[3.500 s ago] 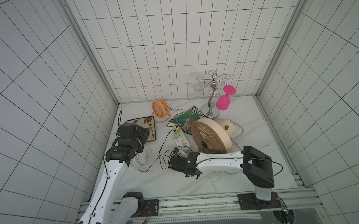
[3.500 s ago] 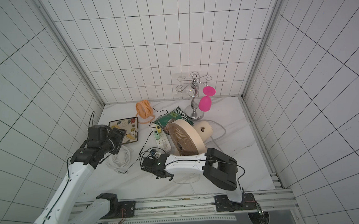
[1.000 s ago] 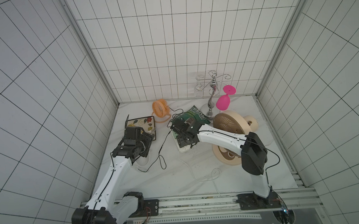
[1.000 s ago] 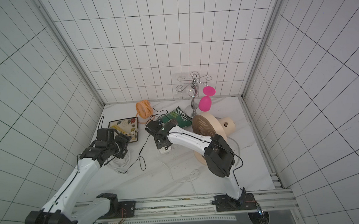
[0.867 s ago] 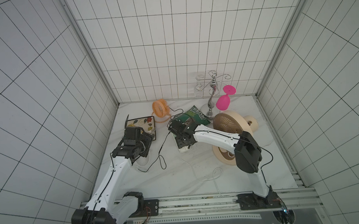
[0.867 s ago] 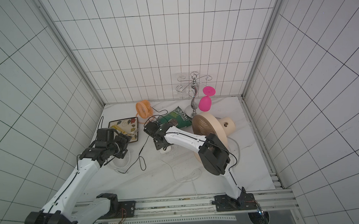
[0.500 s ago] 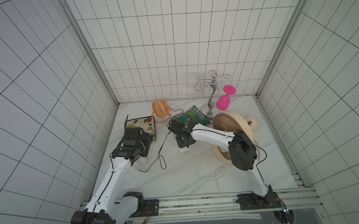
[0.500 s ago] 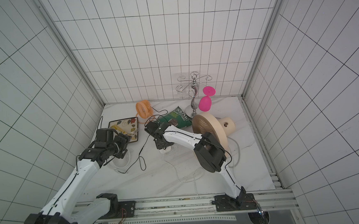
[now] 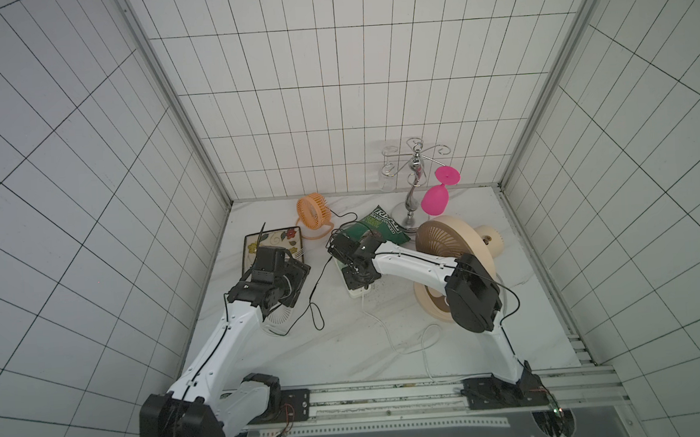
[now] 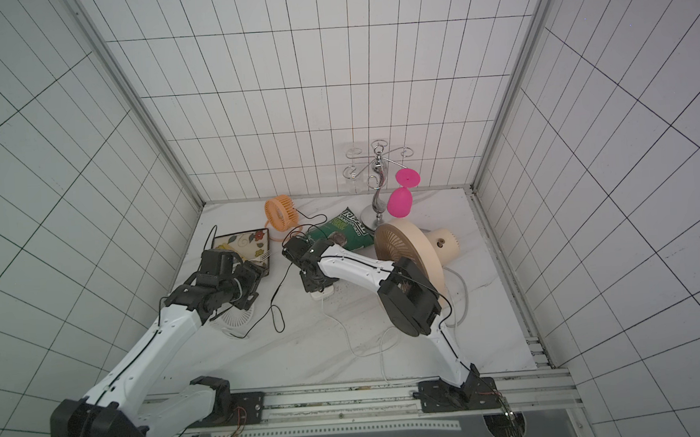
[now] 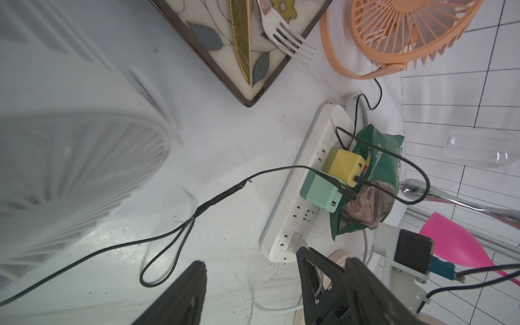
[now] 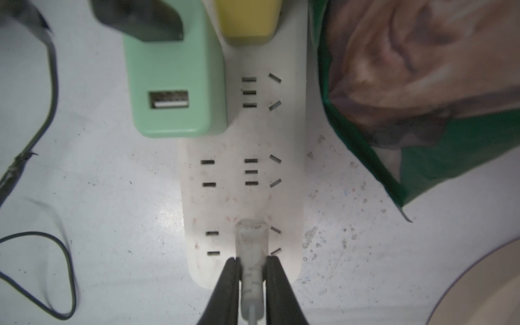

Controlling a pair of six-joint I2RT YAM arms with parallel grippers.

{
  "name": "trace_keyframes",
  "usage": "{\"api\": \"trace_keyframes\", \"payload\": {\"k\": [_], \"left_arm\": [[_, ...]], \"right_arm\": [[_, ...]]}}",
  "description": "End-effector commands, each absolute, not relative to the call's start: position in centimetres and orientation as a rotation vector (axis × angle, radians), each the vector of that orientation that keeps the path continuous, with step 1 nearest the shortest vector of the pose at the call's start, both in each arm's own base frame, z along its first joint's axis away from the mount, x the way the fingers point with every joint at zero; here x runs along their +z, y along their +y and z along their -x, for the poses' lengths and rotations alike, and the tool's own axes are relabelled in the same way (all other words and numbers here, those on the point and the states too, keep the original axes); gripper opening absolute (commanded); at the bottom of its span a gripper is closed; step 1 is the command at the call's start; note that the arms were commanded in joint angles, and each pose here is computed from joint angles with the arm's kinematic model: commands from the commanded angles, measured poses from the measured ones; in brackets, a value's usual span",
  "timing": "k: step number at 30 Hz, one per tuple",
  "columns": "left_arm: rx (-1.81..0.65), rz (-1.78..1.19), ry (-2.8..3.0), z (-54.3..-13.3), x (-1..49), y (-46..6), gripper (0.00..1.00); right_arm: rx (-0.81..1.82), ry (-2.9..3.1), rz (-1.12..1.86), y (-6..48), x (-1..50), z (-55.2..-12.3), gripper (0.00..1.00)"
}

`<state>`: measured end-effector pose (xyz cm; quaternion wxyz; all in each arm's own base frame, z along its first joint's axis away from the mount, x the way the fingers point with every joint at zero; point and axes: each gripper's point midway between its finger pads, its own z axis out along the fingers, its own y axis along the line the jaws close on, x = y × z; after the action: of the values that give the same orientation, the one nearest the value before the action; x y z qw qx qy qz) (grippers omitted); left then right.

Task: Unplug the desk fan from the power strip
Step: Remove the plug from the socket.

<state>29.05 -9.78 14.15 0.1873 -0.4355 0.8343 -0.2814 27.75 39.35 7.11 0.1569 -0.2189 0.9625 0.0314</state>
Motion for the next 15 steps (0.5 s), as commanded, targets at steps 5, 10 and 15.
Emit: {"api": "trace_keyframes", "payload": {"k": [5, 10, 15], "left_arm": [[-0.864, 1.211, 2.407, -29.6, 11.9, -13.0, 0.74], [-0.944, 1.205, 2.472, -28.9, 9.7, -15.0, 0.63], [-0.986, 1.118, 2.569, -27.9, 7.8, -16.6, 0.56]], "right_arm": [[0.146, 2.77, 0.715, 39.0, 6.6, -26.0, 0.05], [0.168, 2.745, 0.782, 39.1, 6.8, -24.5, 0.03], [0.192, 2.732, 0.825, 39.3, 7.1, -23.3, 0.03]]}}
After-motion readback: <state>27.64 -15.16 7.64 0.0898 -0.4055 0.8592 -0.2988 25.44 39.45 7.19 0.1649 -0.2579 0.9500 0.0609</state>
